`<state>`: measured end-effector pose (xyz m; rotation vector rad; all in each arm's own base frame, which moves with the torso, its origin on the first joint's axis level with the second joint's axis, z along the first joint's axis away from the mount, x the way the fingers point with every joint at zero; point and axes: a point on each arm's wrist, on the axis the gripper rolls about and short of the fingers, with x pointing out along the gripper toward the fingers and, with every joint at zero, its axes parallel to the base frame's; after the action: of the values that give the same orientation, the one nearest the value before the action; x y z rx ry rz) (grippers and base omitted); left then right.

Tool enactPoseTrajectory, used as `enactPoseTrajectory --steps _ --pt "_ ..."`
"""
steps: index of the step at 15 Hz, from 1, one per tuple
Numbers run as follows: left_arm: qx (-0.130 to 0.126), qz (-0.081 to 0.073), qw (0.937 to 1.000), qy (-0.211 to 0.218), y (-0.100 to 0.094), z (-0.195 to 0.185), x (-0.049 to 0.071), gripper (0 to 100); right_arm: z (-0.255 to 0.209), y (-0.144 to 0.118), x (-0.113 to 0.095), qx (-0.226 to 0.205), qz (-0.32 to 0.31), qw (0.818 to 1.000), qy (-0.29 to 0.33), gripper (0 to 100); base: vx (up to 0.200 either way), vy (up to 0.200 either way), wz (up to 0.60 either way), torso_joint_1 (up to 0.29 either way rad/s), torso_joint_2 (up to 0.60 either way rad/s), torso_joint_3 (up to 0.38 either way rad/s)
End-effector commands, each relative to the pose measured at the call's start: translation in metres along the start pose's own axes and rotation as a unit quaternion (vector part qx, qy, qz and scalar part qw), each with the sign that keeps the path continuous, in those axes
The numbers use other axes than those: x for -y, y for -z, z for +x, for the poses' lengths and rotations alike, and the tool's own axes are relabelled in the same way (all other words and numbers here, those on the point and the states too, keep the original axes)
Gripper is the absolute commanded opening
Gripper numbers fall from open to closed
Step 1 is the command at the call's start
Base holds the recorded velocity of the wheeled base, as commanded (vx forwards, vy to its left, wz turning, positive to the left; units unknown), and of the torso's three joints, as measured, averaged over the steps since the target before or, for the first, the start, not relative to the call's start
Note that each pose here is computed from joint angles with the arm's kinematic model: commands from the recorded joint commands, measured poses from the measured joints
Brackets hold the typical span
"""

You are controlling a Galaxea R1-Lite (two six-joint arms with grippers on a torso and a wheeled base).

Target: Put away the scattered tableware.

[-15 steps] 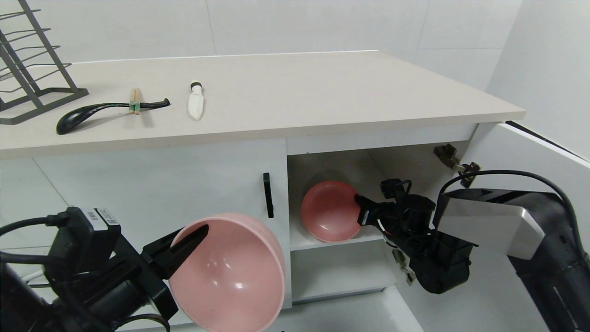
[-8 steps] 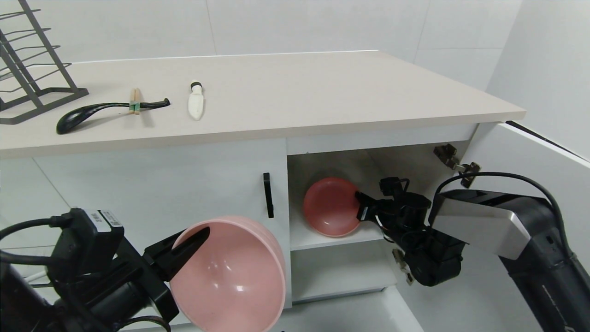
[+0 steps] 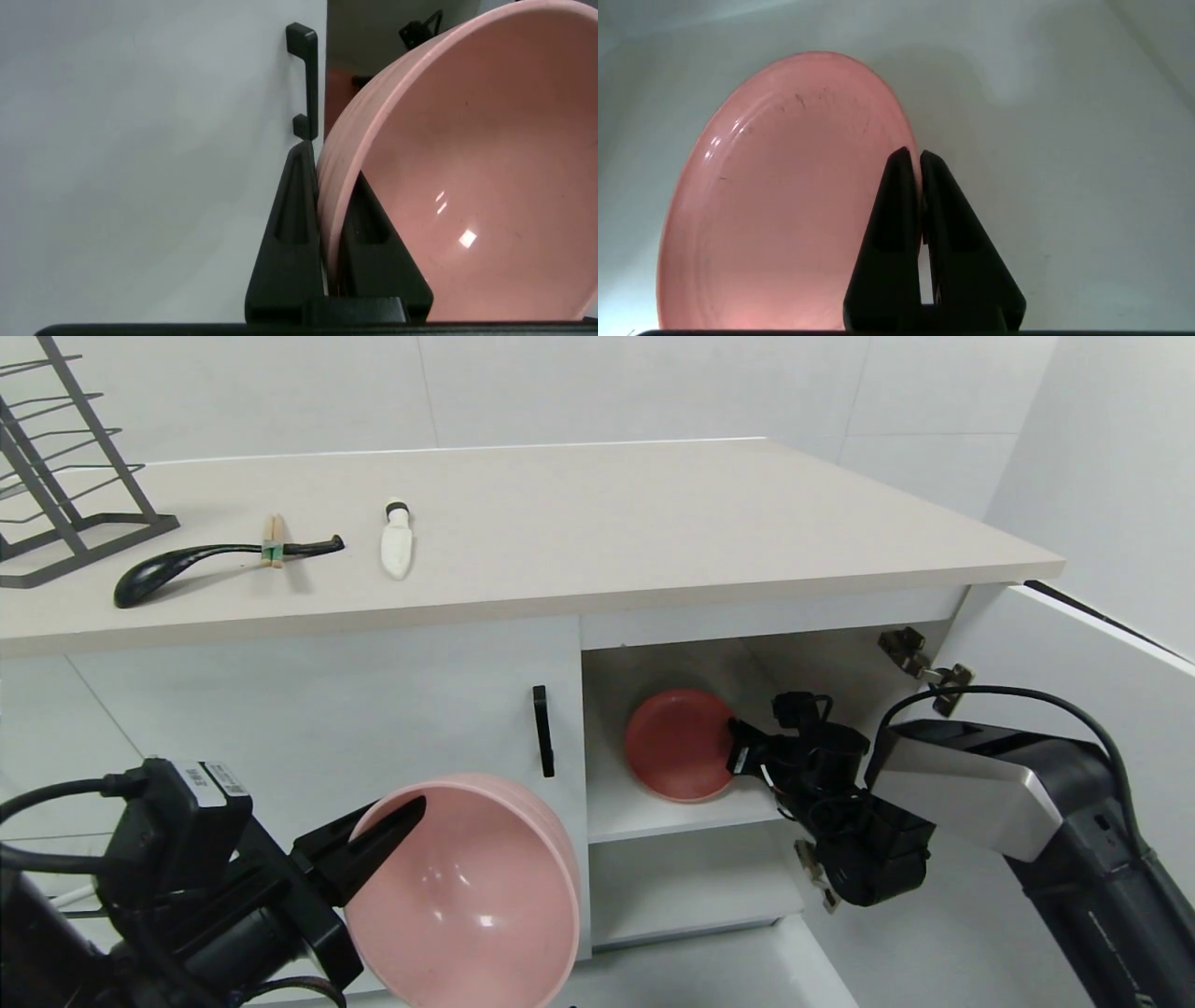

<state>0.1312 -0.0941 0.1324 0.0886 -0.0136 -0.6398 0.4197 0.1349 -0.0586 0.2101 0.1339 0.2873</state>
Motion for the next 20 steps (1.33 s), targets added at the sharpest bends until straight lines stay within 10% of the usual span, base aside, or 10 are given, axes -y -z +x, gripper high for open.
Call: enactPoseTrajectory --steps 1,7,14,17,20 --pt "0.0 0.0 1.0 0.0 0.0 0.0 0.0 0 0.002 0.002 0.001 0.001 -0.001 1.0 0.002 100 0.0 0.0 0.0 0.0 0.0 0.0" --pt "-0.002 -0.001 1.0 -0.002 0.001 0.0 -0.001 0 0.002 -0.007 -0.003 0.031 -0.006 0.999 -0.005 100 0.0 0.0 0.0 0.0 0.0 0.0" --pt "-0.011 0.002 0.9999 0.0 0.002 0.0 0.0 0 -0.091 -0.062 -0.068 -0.013 -0.055 0.997 -0.051 100 0.0 0.0 0.0 0.0 0.0 0.0" --pt "0.013 0.051 0.9978 -0.041 -0.009 -0.02 -0.012 0 -0.148 -0.078 -0.092 -0.04 -0.063 0.993 -0.09 100 0.0 0.0 0.0 0.0 0.0 0.0" --pt "-0.052 0.066 0.996 -0.03 -0.001 -0.049 -0.008 0 -0.191 -0.08 -0.096 -0.072 -0.072 0.99 -0.099 100 0.0 0.0 0.0 0.0 0.0 0.0"
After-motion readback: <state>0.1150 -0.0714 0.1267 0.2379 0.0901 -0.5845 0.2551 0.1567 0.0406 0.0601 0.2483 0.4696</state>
